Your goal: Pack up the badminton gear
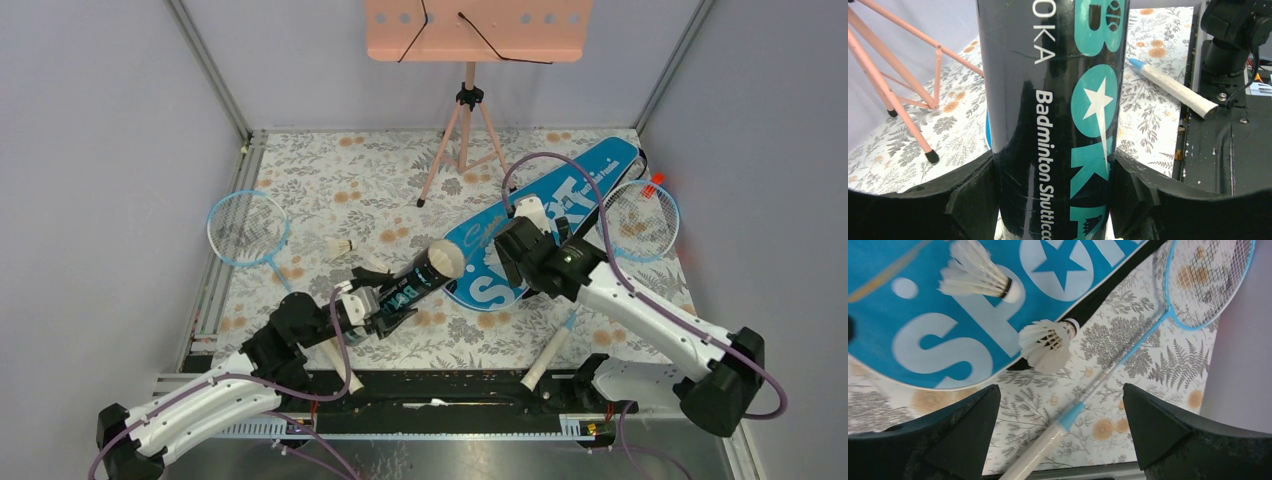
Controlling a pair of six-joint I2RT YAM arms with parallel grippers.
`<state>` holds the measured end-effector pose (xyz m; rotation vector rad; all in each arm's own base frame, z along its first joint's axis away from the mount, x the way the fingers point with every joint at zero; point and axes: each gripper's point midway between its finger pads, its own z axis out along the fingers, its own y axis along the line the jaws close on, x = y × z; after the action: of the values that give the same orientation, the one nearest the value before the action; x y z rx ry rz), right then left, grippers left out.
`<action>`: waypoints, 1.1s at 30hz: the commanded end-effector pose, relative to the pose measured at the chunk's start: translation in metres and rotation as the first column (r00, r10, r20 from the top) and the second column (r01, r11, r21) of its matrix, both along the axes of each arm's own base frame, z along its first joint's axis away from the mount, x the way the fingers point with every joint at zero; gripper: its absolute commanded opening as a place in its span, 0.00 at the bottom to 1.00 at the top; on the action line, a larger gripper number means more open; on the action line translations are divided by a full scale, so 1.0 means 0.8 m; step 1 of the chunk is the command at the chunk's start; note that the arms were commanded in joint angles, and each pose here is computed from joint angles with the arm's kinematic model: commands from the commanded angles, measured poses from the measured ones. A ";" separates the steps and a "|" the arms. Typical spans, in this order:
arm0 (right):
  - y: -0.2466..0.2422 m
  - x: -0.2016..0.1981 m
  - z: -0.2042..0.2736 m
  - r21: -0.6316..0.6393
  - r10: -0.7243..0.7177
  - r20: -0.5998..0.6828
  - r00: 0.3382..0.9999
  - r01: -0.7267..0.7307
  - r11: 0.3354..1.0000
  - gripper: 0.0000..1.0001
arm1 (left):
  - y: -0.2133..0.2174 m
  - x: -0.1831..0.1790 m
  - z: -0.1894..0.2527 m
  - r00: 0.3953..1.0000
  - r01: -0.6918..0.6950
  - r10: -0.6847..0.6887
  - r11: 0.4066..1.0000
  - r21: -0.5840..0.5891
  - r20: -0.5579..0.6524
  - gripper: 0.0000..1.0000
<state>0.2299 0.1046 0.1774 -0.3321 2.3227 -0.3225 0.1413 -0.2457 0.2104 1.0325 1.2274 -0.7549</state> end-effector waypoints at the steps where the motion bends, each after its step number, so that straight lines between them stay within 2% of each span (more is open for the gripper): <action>1: -0.020 0.009 -0.030 -0.112 0.030 -0.102 0.994 -0.041 0.993 1.00 | 0.008 0.009 0.044 0.996 -0.059 0.068 0.989 -0.135 0.061 0.03; 5: -0.030 0.026 -0.069 -0.163 0.009 -0.175 0.984 -0.038 0.986 0.95 | 0.011 0.010 0.046 0.995 -0.067 0.078 0.987 -0.148 0.066 0.03; 13: -0.034 0.046 -0.114 -0.190 -0.046 -0.292 0.955 -0.011 0.982 0.75 | 0.011 0.012 0.044 0.994 -0.072 0.083 0.987 -0.143 0.068 0.03; 17: -0.035 0.046 -0.125 -0.204 -0.058 -0.322 0.945 -0.009 0.979 0.52 | 0.012 0.012 0.044 0.994 -0.074 0.085 0.987 -0.143 0.068 0.03; 20: -0.038 0.048 -0.126 -0.222 -0.070 -0.315 0.946 -0.002 0.975 0.48 | 0.012 0.012 0.043 0.994 -0.074 0.085 0.987 -0.142 0.070 0.03; 25: -0.046 0.056 -0.120 -0.258 -0.113 -0.276 0.955 0.039 0.965 0.34 | 0.011 0.011 0.043 0.994 -0.072 0.082 0.988 -0.139 0.069 0.03; 26: -0.048 0.057 -0.118 -0.263 -0.122 -0.263 0.957 0.050 0.963 0.30 | 0.012 0.011 0.043 0.994 -0.072 0.083 0.988 -0.140 0.069 0.03; 28: -0.051 0.060 -0.110 -0.264 -0.141 -0.231 0.963 0.077 0.961 0.12 | 0.012 0.012 0.043 0.994 -0.077 0.087 0.987 -0.143 0.068 0.03; 30: -0.052 0.056 -0.099 -0.245 -0.152 -0.215 0.965 0.097 0.965 0.01 | 0.013 0.013 0.044 0.993 -0.082 0.092 0.986 -0.144 0.068 0.03; 33: -0.054 0.041 -0.072 -0.172 -0.166 -0.192 0.967 0.133 0.976 0.00 | 0.012 0.012 0.043 0.994 -0.078 0.088 0.987 -0.142 0.069 0.03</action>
<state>0.2637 0.0653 0.0780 -0.4337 2.6115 -0.6379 0.1501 -0.2372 0.2136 0.9539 1.2285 -0.7134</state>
